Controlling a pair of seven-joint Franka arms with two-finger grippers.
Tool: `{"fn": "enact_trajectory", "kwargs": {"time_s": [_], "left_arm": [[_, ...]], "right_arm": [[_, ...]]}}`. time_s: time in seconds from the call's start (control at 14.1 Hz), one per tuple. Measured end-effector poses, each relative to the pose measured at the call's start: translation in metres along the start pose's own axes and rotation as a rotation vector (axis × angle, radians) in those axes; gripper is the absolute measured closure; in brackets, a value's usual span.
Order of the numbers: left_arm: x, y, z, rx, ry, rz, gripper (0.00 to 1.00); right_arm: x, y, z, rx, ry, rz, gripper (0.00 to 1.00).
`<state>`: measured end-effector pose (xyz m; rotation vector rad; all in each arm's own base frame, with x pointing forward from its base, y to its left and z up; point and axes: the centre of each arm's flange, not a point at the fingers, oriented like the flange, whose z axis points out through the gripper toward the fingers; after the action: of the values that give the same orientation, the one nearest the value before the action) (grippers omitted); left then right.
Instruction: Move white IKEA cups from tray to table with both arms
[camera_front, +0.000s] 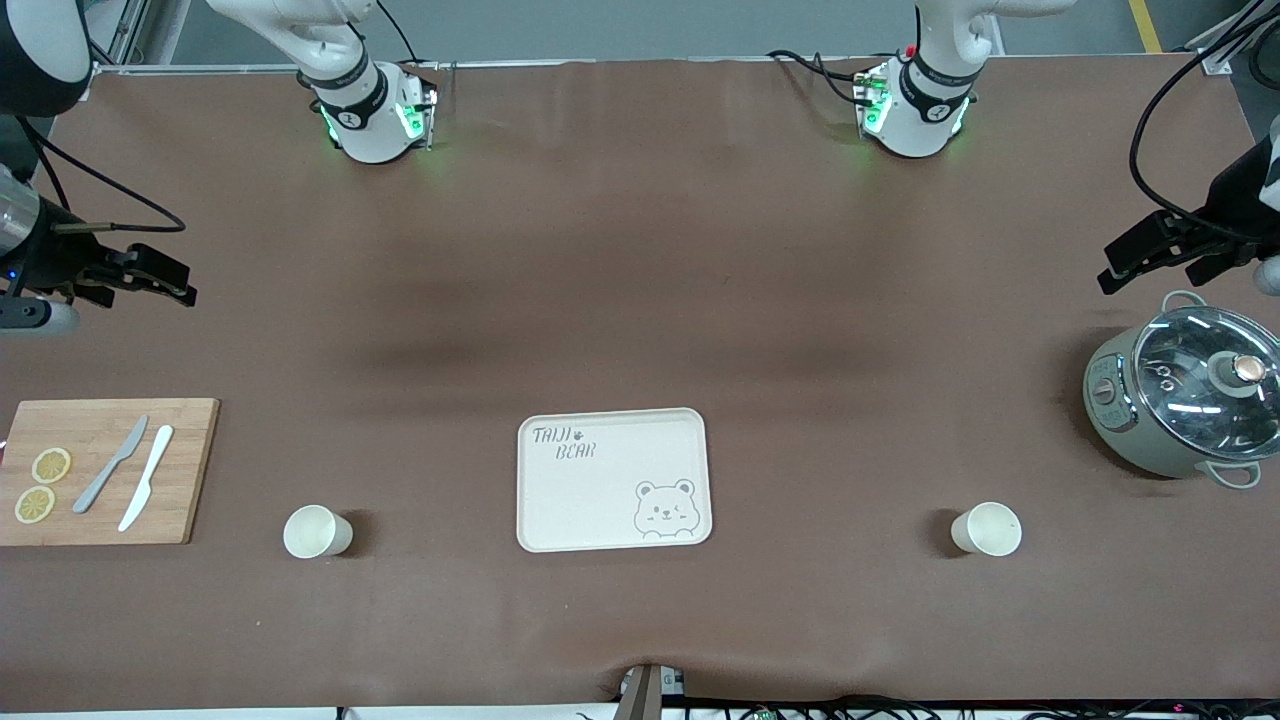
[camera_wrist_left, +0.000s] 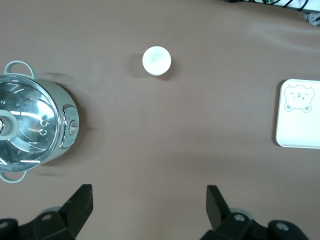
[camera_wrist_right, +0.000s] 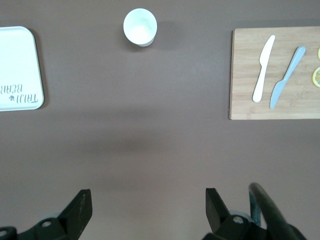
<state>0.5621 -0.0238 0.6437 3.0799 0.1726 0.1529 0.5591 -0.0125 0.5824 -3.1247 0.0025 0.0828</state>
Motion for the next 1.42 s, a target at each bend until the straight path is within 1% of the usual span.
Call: {"fn": "enact_trajectory", "kwargs": {"time_s": [0.5,1.42], "left_arm": [[0.0031,0.0009,-0.0064,-0.002,0.015,0.001,0.0],[0.0035,0.0011,-0.0069,-0.002,0.017,0.001,0.0]], "right_arm": [[-0.0068,-0.0061,-0.0075,0.0,-0.019,0.031,0.0],[-0.0067,-0.0055,-0.0096,0.0,-0.014,0.041,0.0]]}}
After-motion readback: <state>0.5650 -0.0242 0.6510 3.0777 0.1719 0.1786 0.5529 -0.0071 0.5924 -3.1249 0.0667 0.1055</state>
